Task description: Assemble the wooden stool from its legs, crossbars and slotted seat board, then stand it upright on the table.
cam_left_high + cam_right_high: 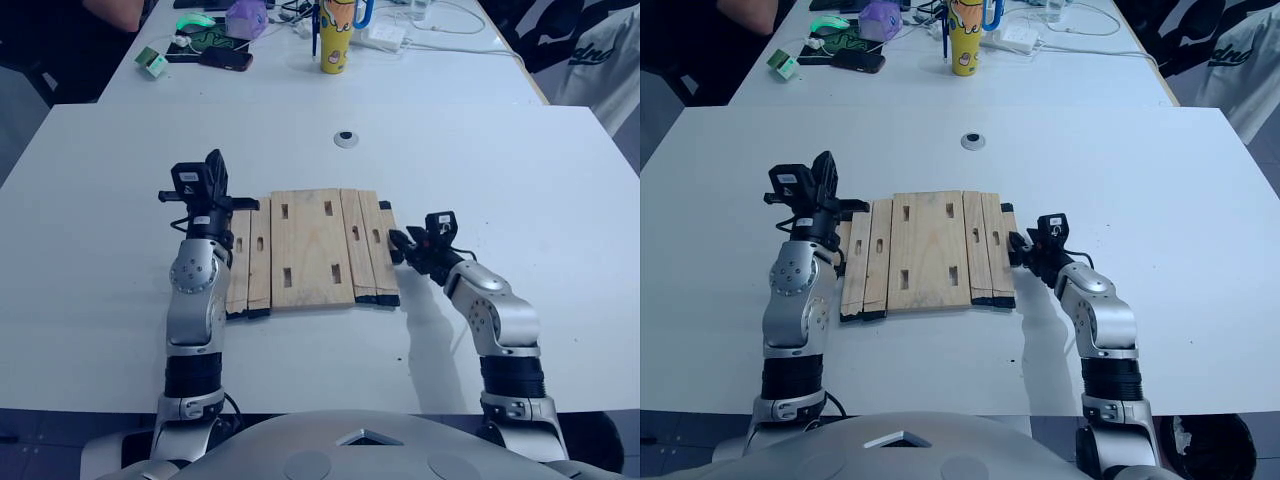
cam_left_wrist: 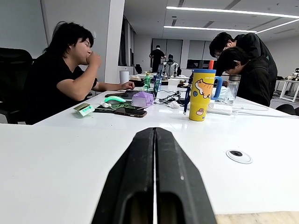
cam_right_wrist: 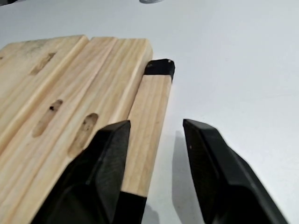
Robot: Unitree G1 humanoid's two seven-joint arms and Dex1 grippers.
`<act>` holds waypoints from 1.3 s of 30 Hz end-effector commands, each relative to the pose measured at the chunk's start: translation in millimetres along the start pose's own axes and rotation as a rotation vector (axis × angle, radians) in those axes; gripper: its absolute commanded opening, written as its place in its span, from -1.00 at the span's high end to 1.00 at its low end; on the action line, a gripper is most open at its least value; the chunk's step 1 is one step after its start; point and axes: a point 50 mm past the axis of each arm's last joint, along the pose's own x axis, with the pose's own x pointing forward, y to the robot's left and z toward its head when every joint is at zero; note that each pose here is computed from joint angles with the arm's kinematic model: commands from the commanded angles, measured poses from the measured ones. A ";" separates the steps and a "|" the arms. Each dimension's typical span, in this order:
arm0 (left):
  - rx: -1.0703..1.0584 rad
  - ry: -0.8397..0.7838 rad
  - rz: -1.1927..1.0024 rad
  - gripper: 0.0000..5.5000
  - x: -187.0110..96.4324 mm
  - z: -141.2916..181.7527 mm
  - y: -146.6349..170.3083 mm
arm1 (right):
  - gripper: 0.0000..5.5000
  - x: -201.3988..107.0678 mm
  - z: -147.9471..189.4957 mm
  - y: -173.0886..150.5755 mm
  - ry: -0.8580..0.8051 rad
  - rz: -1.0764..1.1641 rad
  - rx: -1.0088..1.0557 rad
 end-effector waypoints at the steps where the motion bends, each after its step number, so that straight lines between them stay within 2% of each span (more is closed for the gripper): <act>1: 0.000 0.001 0.005 0.99 -0.8 -0.5 0.5 | 0.24 0.4 -7.5 3.8 0.051 0.035 -0.012; 10: -0.002 0.000 0.018 0.99 -1.8 0.1 1.5 | 0.24 -4.1 -17.8 -18.6 0.168 -0.125 -0.152; 20: -0.007 0.009 0.023 0.99 -3.9 -2.5 -0.2 | 0.24 -2.2 1.6 -13.7 0.069 -0.096 -0.025; 31: -0.005 0.010 -0.010 0.99 0.1 -2.0 -3.1 | 0.24 -0.5 -12.5 -15.3 0.128 -0.145 -0.014; 34: -0.004 0.008 -0.018 0.99 1.6 -1.5 -3.5 | 0.24 -0.3 -18.8 -18.6 0.167 -0.176 -0.031; 38: 0.000 0.004 -0.025 0.99 4.7 1.2 -2.9 | 0.24 -3.1 -42.5 -23.8 0.307 -0.202 -0.023; 39: -0.001 0.004 -0.027 0.99 5.4 1.8 -2.9 | 0.30 -4.6 -49.4 -23.3 0.339 -0.195 -0.020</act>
